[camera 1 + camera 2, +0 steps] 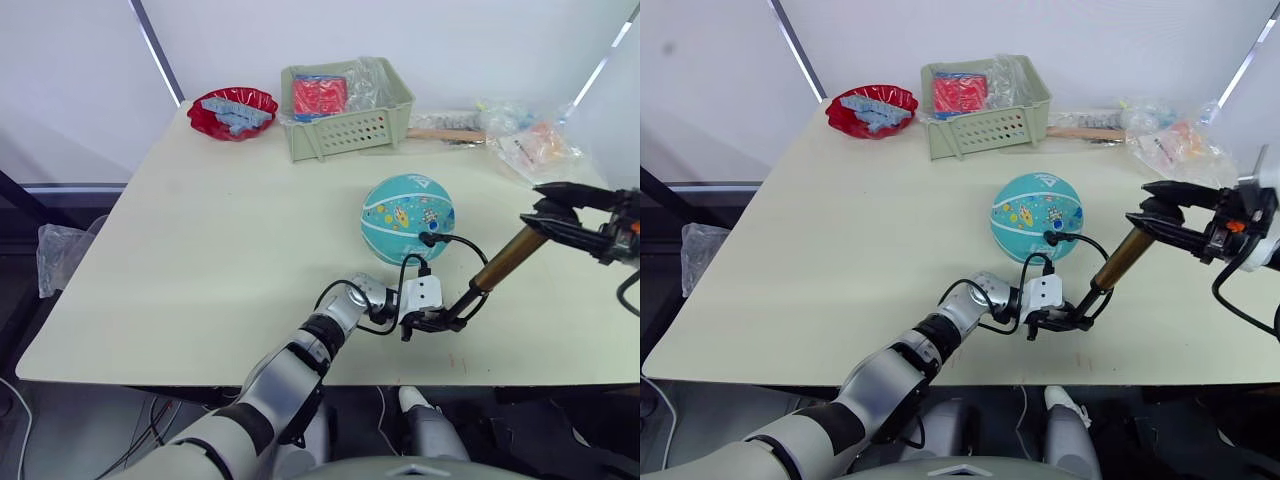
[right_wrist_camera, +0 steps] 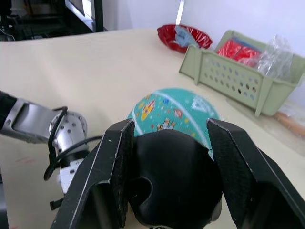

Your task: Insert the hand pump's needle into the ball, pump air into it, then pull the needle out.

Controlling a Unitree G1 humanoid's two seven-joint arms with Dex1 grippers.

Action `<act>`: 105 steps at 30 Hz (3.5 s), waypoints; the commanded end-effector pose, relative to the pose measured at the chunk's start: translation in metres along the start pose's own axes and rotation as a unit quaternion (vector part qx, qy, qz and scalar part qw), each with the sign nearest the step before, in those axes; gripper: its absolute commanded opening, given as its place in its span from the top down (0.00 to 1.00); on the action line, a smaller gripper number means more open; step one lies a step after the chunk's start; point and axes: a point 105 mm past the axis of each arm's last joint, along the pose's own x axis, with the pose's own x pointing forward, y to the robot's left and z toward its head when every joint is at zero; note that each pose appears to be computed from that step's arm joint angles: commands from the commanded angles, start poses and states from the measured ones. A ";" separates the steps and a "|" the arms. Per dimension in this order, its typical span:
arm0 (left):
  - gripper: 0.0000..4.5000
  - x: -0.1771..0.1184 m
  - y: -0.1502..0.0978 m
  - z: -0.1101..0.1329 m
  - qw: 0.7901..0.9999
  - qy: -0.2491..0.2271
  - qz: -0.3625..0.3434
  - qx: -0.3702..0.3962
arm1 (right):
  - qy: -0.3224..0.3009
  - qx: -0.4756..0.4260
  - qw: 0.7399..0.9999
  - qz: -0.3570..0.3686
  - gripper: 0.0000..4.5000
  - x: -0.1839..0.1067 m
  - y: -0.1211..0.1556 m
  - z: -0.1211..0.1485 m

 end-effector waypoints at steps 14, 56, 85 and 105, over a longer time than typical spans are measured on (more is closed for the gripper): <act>0.77 -0.013 -0.030 -0.077 0.988 0.134 -0.022 -0.070 | 0.032 0.028 0.999 -0.005 0.59 0.007 0.010 -0.043; 0.77 -0.009 -0.032 -0.074 0.989 0.129 -0.027 -0.071 | -0.020 -0.031 0.998 -0.058 0.60 -0.021 -0.013 0.019; 0.77 -0.011 -0.032 -0.077 0.988 0.132 -0.021 -0.072 | 0.055 0.074 0.996 -0.007 0.61 0.018 0.043 -0.111; 0.77 -0.014 -0.031 -0.079 0.988 0.135 -0.019 -0.074 | 0.001 -0.001 0.999 -0.042 0.61 0.007 0.021 -0.079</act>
